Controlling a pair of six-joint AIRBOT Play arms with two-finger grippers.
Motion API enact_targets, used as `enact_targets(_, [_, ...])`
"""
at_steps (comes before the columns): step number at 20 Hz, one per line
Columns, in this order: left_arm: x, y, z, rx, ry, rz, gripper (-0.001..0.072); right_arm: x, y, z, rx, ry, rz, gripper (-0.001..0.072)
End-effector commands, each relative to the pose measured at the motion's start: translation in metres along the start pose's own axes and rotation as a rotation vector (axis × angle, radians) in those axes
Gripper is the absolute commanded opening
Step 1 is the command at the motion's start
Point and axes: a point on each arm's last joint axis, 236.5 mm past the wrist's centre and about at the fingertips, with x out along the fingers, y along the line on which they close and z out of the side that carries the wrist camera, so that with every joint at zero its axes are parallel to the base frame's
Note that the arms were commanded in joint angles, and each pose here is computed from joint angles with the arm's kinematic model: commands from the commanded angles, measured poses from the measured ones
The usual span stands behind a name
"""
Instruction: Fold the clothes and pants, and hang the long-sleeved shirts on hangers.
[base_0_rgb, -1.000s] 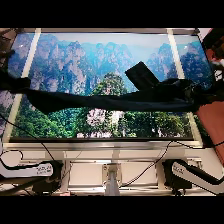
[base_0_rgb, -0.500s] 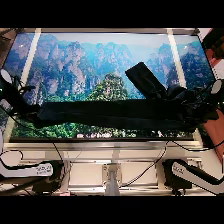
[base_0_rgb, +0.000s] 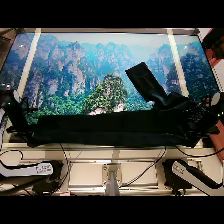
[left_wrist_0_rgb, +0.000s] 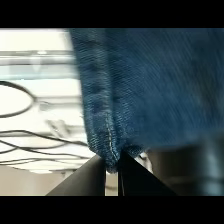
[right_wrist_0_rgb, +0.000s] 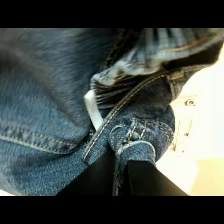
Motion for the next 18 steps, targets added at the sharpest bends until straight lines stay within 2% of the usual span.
enact_targets(1, [0.008,0.032,0.02,-0.135,-0.111,0.05,0.0029,0.005,-0.013,0.013,0.098,-0.132,0.003,0.0056])
enact_targets(10, [-0.039,0.066,0.077,-0.294,-0.511,0.162,0.0029,0.004,-0.019,0.028,0.131,-0.2,-0.019,0.0056])
enact_targets(13, [-0.057,0.077,0.071,-0.303,-0.56,0.215,0.0029,0.004,-0.018,0.026,0.135,-0.195,-0.016,0.0055])
enact_targets(16, [-0.066,0.082,0.066,-0.185,-0.564,0.278,0.0029,0.004,-0.018,0.025,0.135,-0.189,-0.015,0.0056])
enact_targets(18, [-0.088,0.089,0.072,-0.207,-0.677,0.313,0.0029,0.004,-0.017,0.025,0.135,-0.19,-0.012,0.0055])
